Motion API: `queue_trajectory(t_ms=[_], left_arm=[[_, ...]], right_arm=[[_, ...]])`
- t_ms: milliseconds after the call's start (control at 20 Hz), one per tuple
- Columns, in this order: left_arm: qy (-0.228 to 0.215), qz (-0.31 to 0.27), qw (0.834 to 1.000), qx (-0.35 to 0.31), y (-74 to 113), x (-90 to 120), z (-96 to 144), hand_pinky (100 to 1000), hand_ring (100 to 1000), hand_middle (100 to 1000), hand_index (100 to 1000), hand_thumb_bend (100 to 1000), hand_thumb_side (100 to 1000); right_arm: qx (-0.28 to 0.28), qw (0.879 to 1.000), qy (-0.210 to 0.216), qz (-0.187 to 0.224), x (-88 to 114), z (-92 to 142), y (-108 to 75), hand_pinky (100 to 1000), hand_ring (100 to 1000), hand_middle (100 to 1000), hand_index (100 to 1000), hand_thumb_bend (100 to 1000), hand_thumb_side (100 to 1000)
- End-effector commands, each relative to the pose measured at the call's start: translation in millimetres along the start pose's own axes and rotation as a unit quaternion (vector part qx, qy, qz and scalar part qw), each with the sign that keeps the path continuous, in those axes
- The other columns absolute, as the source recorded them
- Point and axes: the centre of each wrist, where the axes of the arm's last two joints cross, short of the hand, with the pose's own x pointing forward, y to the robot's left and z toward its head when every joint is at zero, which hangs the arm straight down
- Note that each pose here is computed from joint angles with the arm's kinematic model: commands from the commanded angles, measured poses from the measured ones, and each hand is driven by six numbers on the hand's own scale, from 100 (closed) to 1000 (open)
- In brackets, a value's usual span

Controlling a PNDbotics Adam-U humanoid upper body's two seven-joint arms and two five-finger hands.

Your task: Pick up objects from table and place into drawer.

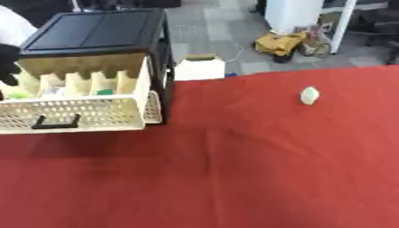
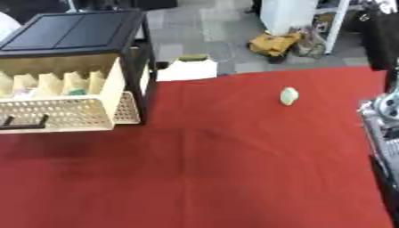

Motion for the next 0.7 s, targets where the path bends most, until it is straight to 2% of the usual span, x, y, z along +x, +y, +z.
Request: queue_trajectory(t_ms=[50, 300, 450, 700], left_arm=[[-0.013, -0.061, 0.991, -0.117, 15.9, -1.2, 1.6, 216, 374, 458, 748, 100, 1000], [0.000, -0.086, 0.955, -0.283, 19.2, -2.2, 4.2, 257, 439, 484, 768, 100, 1000], [0.011, -0.078, 0.936, -0.342, 17.8, -1.9, 5.3, 286, 485, 514, 778, 100, 1000], [0.037, -0.065, 0.909, -0.410, 13.4, -0.5, 6.6, 300, 500, 533, 787, 100, 1000]], right_arm=[[-0.006, 1.000, -0.019, 0.005, 6.1, -8.8, -9.2, 707, 778, 604, 790, 103, 609], [-0.002, 1.000, -0.020, 0.004, 5.2, -8.6, -10.4, 705, 775, 600, 790, 107, 610], [0.000, 1.000, -0.022, 0.004, 4.7, -8.6, -11.1, 706, 774, 599, 790, 111, 612], [-0.002, 1.000, -0.021, 0.006, 3.9, -8.6, -12.2, 709, 774, 598, 790, 111, 612]])
